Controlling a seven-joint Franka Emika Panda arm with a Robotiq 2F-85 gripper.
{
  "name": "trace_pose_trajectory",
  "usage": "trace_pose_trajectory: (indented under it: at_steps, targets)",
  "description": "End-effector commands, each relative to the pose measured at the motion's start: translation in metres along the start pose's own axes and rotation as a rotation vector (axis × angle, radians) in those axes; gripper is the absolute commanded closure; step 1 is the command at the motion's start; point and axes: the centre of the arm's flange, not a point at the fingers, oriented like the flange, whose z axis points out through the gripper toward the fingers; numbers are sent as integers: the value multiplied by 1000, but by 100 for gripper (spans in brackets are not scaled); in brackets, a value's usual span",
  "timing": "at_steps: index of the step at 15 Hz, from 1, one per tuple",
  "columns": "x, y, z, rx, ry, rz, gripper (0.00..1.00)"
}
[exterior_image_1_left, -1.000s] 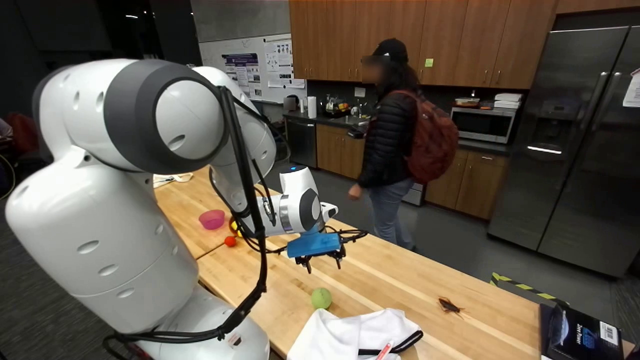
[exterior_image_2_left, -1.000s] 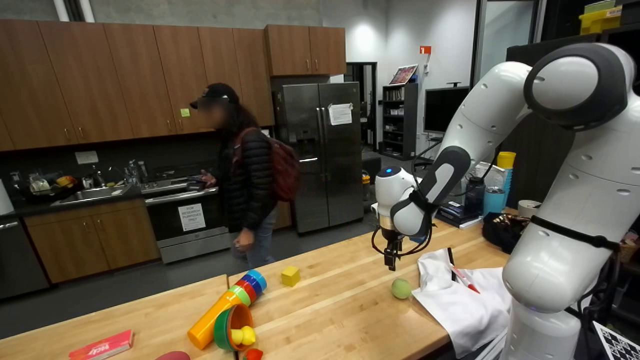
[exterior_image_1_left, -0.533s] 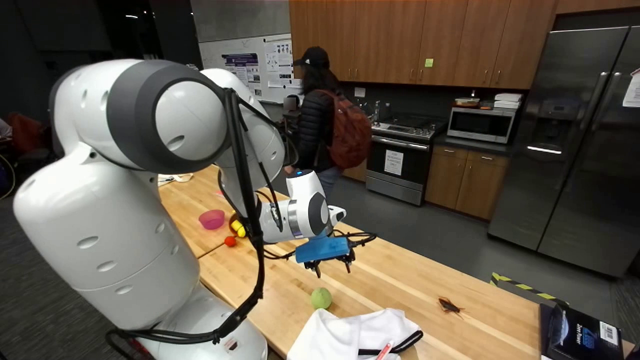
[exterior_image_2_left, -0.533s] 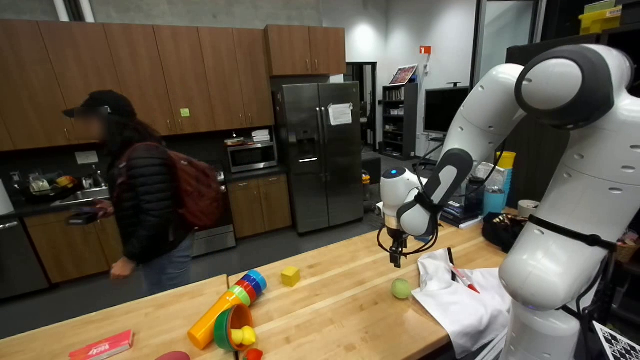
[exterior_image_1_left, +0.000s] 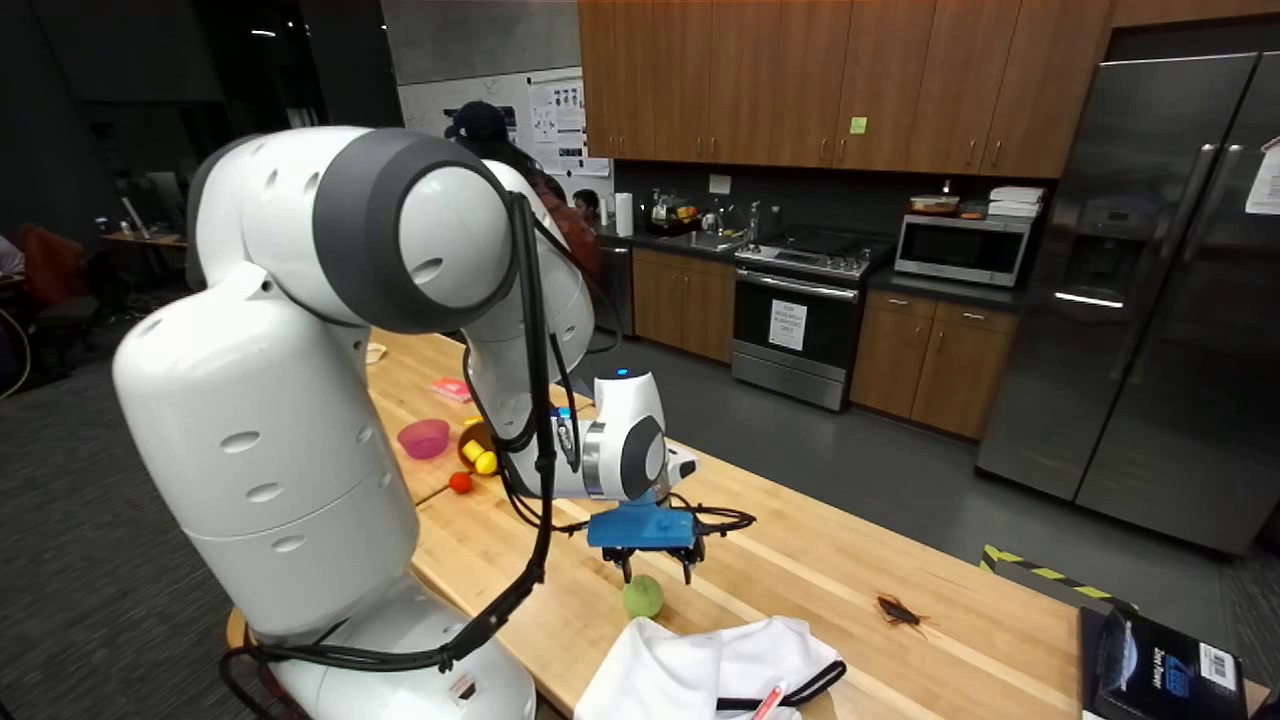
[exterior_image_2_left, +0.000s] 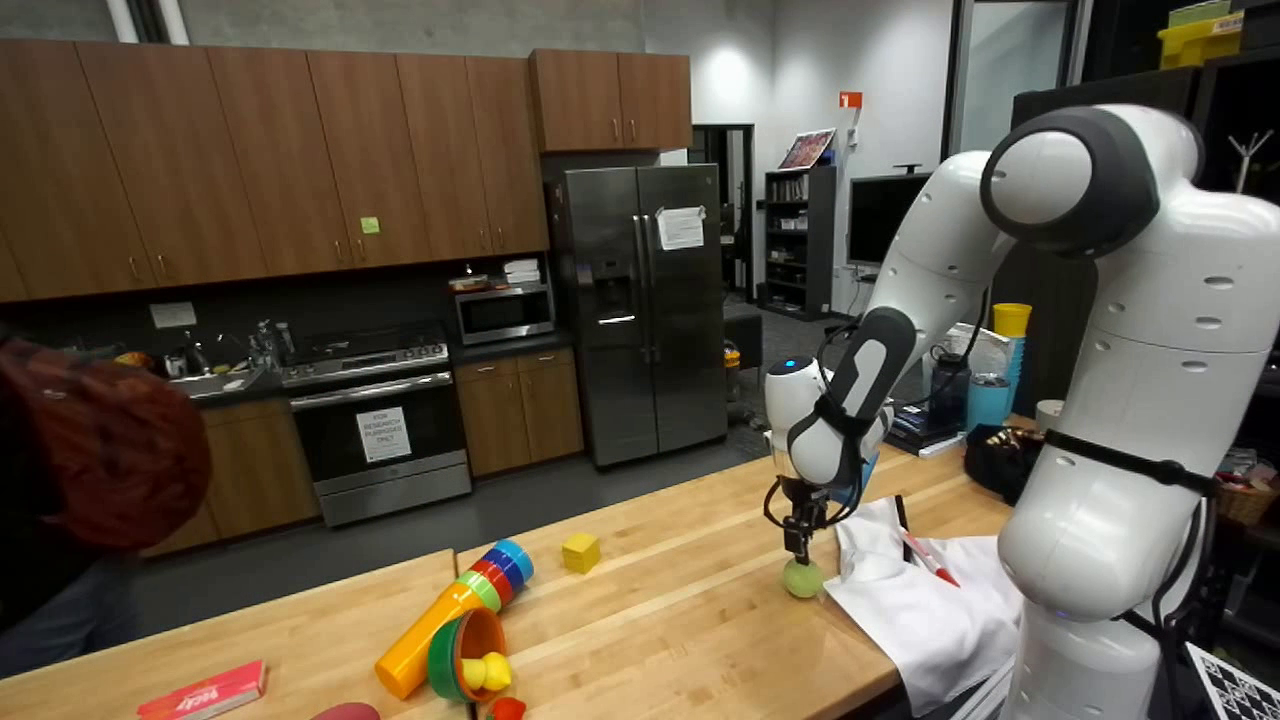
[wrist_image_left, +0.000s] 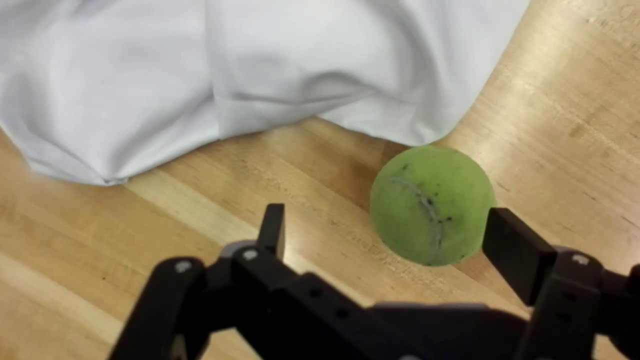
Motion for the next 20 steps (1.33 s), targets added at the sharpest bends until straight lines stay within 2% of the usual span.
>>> trace_pose_trajectory:
  at_steps: [1, 3, 5, 9, 17, 18, 19, 20]
  targets:
    - [0, 2, 14, 50, -14, 18, 0]
    - [2, -1, 22, 10, 6, 3, 0]
    - [4, -5, 26, 5, 16, -36, 0]
    - [9, -10, 32, 4, 33, -89, 0]
    - [15, -15, 40, 9, 41, -110, 0]
    - [16, -18, 41, 7, 52, -131, 25]
    - [16, -18, 40, 3, 62, -152, 26]
    - [16, -20, 41, 2, 68, -162, 32]
